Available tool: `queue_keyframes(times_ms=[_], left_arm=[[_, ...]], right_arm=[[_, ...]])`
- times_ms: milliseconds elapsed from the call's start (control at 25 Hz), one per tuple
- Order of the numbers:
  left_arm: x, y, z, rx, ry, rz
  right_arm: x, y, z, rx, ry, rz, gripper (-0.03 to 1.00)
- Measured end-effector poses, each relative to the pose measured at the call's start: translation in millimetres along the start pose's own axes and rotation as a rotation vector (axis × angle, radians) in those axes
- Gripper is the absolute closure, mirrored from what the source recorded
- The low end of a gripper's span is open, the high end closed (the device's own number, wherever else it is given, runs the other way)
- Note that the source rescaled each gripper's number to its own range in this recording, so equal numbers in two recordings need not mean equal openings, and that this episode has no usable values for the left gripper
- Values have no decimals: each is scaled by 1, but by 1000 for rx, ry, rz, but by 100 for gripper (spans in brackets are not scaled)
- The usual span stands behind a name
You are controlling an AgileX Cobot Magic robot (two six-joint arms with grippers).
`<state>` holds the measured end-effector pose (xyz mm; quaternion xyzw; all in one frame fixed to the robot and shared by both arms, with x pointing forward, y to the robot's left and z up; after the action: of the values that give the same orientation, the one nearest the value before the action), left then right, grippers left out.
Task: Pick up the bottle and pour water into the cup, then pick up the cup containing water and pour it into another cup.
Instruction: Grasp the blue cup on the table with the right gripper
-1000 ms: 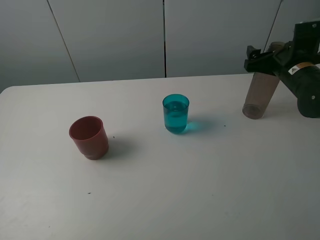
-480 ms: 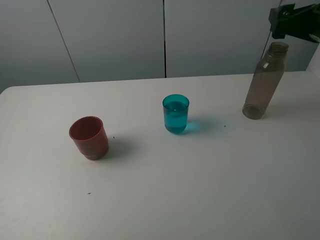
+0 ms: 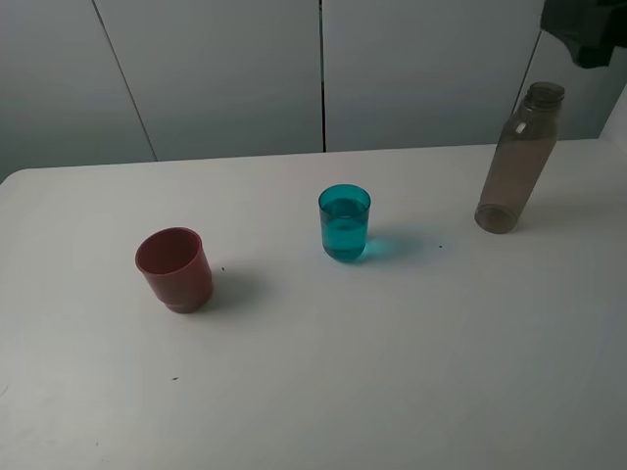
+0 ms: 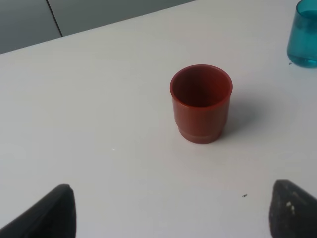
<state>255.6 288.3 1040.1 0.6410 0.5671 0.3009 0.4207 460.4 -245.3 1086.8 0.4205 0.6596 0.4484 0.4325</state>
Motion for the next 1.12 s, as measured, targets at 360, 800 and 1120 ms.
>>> queue_keyframes(times_ms=[360,800,1120], left_arm=[[0,0,0,0,0,0],[0,0,0,0,0,0],[0,0,0,0,0,0]], right_arm=[[73,-41,-8,-27,281,-207,-3],[103,-106,38,166,330,-214,-3],[126,-133,74,89,366,-111,-3]])
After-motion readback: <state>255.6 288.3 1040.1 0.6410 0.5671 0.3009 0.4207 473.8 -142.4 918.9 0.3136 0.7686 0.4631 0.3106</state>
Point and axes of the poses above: a point on each arm's last joint axis where the gripper is mounted, z pointing out along that axis toward the gripper, x along the wrist's bending axis when the last joint is at zero, y = z × x, the point moved 3 cm from there along z, pointing out along that axis toward the gripper, and after that the axes turned 10 degrees about -z, right-handed, at the moved point
